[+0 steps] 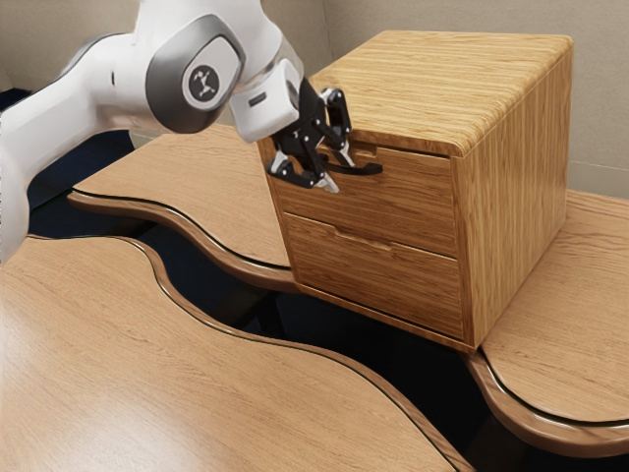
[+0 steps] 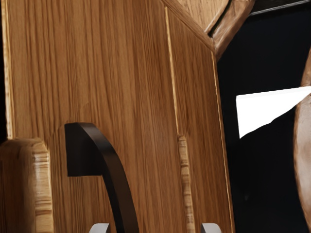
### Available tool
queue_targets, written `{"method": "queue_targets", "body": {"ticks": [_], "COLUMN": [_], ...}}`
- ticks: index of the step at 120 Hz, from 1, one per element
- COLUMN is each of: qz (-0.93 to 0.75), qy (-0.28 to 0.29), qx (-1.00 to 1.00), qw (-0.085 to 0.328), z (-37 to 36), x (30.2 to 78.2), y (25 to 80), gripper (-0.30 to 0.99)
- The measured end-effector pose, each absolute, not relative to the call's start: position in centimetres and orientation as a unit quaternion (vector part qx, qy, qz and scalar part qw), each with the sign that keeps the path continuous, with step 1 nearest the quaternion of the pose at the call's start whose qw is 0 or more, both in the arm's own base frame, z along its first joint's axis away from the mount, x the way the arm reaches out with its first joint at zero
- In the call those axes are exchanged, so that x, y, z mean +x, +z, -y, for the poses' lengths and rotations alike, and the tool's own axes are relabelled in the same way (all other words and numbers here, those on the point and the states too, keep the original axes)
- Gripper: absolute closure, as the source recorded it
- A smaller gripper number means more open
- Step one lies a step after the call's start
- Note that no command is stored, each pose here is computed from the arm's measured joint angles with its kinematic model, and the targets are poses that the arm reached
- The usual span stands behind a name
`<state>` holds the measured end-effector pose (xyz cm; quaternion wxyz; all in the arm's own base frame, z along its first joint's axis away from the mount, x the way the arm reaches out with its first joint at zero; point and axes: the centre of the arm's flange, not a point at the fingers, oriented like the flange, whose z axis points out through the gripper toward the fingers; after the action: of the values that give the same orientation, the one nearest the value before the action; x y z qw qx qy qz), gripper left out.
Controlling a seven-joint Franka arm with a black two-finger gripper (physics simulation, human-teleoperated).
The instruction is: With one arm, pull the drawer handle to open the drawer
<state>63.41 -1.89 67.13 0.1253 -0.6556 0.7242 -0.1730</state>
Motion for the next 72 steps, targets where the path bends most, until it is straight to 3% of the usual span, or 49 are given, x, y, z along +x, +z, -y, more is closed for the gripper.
{"method": "queue_targets", "body": {"ticks": [24, 72], "qz": [-0.731, -0.732], "qy": [-0.183, -0.223], "qx": [-0.644, -0.627], "qw": [0.131, 0.147], "z": [1.9, 1.9], "x": [60.9, 53.5], "y": [66.7, 67.1], "gripper": [0.71, 0.77]}}
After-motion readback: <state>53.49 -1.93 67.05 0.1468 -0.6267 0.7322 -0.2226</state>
